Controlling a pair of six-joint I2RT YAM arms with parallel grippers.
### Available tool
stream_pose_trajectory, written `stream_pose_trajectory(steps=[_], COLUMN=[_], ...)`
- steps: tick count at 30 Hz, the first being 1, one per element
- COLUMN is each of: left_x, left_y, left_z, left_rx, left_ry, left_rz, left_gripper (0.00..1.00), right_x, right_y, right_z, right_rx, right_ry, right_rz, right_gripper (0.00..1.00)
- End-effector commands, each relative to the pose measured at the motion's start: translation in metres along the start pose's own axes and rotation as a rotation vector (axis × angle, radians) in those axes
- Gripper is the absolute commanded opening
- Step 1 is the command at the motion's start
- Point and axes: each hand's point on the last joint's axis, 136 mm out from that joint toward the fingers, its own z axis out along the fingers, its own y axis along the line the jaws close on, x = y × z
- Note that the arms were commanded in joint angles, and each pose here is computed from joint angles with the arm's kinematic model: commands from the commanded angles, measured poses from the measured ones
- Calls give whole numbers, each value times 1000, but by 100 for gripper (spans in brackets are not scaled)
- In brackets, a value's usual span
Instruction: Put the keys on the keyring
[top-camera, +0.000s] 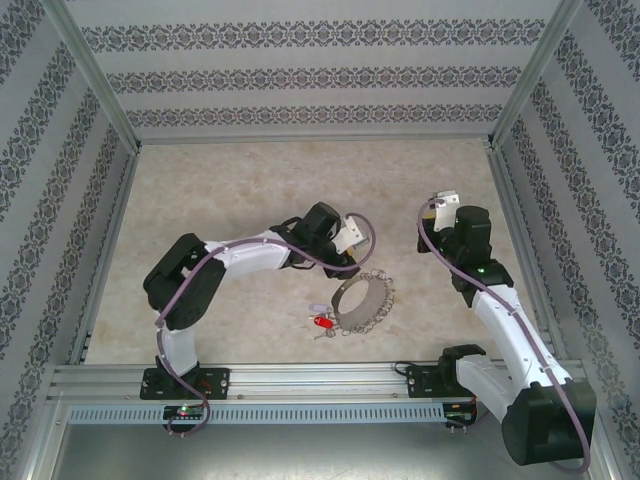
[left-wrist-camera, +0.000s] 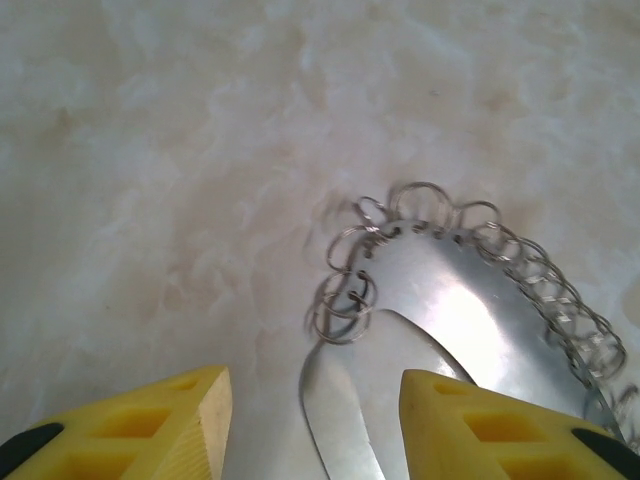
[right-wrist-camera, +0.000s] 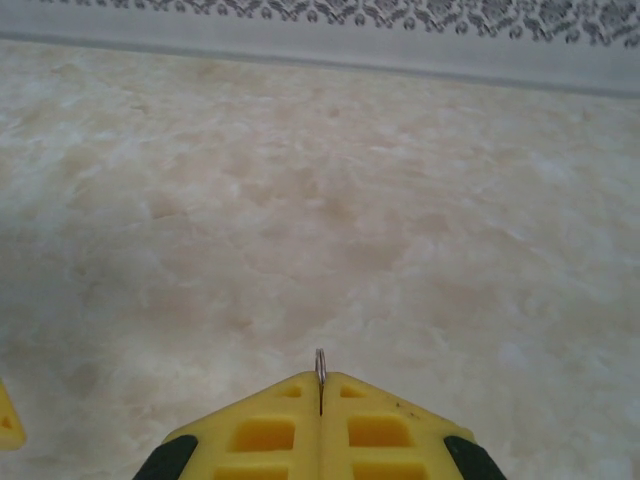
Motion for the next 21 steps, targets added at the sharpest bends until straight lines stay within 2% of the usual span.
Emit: stream_pose_trajectory(steps=[1,5,9,13,21], left_x=[23,44,63,78,93], left_y=[-6,-17,-32,-20,10], left_z=[-2,0,11,21,14], left_rx=[-14,-59,-141,-286,-510], left_ry=[152,285,439,553,629], left_rz=[-177,-237,-207,-178,-90], left_gripper=[48,49,51,51,53], right_x=[-5,0,7,9,7], right_y=[-5,-1,0,3,3], right_z=[-1,-1,1,2,1], right_rx=[25,5,-3,-16,-19], right_ry=[10,14,29,33,26], right_rz=[81,105,101,101,86], right_gripper=[0,0,0,0,0])
